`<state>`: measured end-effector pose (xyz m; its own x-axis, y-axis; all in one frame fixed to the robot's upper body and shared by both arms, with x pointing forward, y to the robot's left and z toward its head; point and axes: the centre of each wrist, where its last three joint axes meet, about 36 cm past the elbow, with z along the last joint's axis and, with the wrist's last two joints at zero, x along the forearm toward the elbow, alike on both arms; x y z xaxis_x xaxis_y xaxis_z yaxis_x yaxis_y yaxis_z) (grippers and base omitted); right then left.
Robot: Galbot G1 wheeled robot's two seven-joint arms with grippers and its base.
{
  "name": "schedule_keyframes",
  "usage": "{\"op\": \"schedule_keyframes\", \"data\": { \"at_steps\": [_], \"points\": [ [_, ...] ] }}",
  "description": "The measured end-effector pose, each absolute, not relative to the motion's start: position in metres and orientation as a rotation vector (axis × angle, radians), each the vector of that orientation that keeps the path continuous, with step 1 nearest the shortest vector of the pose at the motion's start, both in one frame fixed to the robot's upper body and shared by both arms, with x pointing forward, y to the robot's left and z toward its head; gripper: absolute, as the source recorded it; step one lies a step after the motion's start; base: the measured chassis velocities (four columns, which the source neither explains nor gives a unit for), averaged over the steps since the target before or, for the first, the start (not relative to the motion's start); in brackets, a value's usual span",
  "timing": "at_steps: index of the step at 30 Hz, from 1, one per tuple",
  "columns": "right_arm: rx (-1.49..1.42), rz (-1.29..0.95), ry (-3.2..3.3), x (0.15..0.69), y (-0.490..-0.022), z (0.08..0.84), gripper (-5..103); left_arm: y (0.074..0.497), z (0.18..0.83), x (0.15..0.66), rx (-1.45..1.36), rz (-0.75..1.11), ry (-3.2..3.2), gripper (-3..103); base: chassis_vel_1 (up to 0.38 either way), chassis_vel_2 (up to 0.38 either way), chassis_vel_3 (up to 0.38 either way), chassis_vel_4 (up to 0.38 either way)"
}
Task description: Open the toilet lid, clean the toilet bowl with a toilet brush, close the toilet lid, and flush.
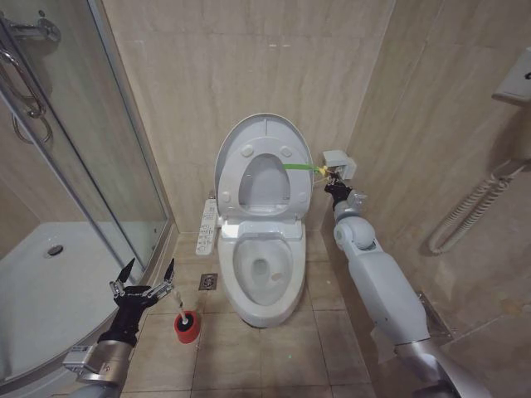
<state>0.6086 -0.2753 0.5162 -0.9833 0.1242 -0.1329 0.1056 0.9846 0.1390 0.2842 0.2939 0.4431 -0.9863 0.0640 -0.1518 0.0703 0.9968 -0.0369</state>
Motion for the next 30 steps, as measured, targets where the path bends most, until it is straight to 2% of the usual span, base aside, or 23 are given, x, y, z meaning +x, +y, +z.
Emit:
{"op": "schedule_keyframes", "data": {
  "at_steps": [30],
  "points": [
    [0.153, 0.115, 2.988, 0.666, -0.276, 0.555, 1, 0.294, 0.443, 0.284, 0.101, -0.063, 2.988, 100, 0.0, 0.0, 0.0, 0.0]
  ]
}}
